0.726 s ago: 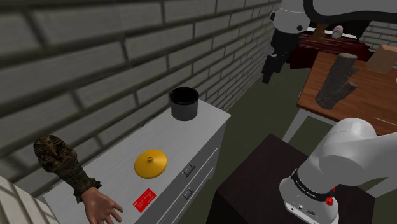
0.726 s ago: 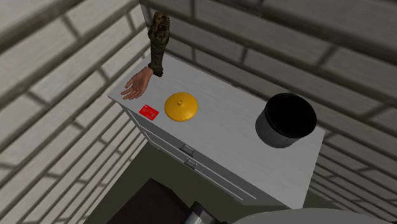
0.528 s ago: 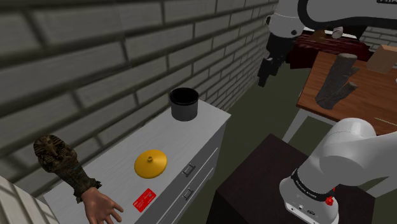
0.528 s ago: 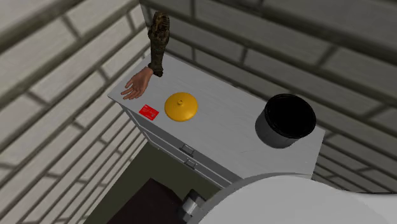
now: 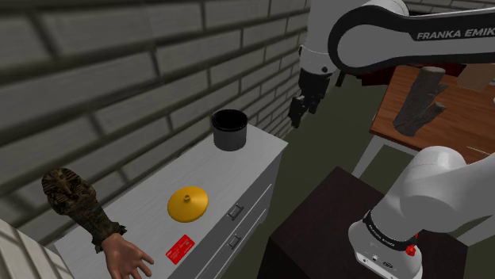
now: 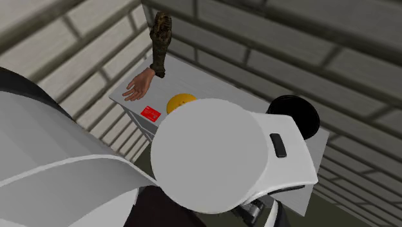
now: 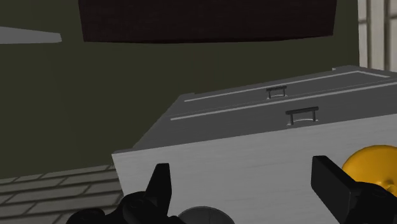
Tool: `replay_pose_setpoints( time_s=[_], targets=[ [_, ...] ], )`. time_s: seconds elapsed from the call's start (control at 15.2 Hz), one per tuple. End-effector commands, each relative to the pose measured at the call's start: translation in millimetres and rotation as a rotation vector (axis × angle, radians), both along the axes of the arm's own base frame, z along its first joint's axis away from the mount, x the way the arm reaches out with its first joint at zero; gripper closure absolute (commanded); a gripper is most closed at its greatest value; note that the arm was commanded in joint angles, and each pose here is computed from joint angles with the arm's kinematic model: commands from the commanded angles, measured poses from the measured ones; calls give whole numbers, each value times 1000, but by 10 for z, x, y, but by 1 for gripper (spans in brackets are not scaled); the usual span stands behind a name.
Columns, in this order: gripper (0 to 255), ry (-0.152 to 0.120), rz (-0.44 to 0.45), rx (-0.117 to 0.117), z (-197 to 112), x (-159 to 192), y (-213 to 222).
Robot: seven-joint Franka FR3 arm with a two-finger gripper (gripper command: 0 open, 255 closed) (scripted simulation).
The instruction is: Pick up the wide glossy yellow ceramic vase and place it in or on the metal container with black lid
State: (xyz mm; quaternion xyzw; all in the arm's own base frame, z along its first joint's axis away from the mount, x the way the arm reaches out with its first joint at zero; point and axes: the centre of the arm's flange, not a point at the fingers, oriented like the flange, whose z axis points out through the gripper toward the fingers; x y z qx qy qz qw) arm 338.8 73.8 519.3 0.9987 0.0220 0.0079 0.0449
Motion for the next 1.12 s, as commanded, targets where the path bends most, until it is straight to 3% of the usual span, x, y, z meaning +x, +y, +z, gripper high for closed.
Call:
replay_pose_setpoints(
  time_s=[0.0, 1.06],
  targets=[
    [0, -2, -5, 4, -171, 142, 171],
    [0, -9, -37, 25, -1418, 1043, 1580]
  ],
)
